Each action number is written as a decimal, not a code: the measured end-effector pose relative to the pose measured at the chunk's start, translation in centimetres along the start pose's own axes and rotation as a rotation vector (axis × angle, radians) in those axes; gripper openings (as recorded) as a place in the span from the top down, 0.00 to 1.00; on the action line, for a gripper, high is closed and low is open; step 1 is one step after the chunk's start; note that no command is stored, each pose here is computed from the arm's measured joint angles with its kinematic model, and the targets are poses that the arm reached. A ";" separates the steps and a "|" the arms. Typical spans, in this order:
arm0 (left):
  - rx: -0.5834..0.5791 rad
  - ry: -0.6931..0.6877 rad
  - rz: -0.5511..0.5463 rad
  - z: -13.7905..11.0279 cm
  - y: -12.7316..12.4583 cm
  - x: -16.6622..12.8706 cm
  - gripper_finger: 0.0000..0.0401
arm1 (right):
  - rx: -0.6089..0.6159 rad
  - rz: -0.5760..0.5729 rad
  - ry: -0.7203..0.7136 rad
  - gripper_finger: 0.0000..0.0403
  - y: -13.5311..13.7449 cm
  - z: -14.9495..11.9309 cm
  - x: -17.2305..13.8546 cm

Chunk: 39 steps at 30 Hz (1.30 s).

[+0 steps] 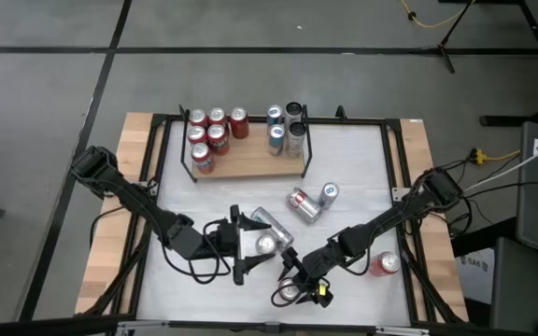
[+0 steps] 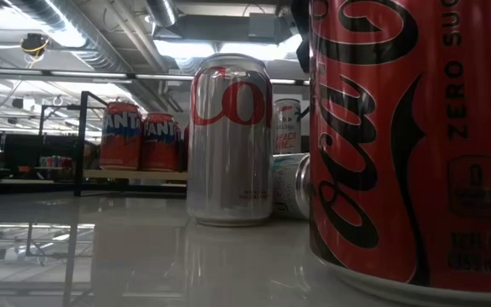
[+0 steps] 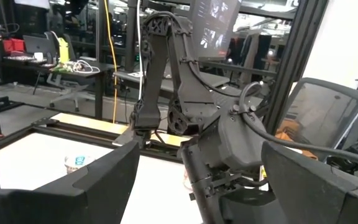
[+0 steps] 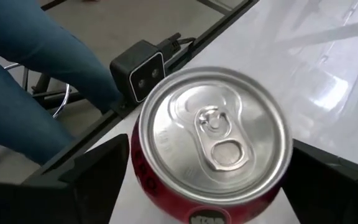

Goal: Place canned beverage on shelf
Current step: Put the red black soda can on the shelf aligned with the other red black soda can

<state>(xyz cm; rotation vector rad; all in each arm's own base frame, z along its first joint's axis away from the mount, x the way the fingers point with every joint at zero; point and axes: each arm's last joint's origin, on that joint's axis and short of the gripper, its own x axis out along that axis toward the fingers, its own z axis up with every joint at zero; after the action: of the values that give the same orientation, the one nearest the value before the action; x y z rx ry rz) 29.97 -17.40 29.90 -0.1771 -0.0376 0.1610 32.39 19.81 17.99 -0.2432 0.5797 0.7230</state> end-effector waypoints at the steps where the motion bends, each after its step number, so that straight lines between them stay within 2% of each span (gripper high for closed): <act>1: 0.000 -0.001 0.004 0.0 0.1 0.1 0.17 | -0.001 0.000 -0.004 0.08 0.0 0.1 -0.1; 8: -0.001 -0.007 0.016 0.2 1.1 1.0 0.17 | -0.009 -0.008 -0.050 0.08 0.1 1.6 -2.1; 15: -0.068 0.003 -0.094 0.5 2.2 2.1 0.17 | -0.005 -0.016 -0.029 0.08 0.5 2.6 -5.0; 21: -0.113 0.011 -0.176 0.9 2.7 2.7 0.17 | 0.069 -0.103 0.024 0.08 0.7 3.1 -8.0; 25: -0.104 0.009 -0.221 1.9 1.9 3.3 0.17 | 0.147 -0.187 0.036 0.08 0.8 3.4 -10.2; 28: -0.038 0.055 -0.260 1.9 0.7 4.3 0.17 | 0.192 -0.230 0.016 0.08 0.9 3.8 -11.9; 34: 0.076 0.243 -0.338 0.5 -1.7 7.0 0.17 | 0.237 -0.304 -0.052 0.08 1.0 4.6 -14.8; 39: 0.130 0.366 -0.432 -1.7 -3.4 8.3 0.17 | 0.238 -0.318 -0.084 0.08 1.1 4.9 -15.5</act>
<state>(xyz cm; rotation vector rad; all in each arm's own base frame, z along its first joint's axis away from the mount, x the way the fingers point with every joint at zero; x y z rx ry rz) 38.81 -19.66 29.07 -0.0632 0.2976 -0.3009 24.36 13.99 30.94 -0.0795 0.5265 0.3505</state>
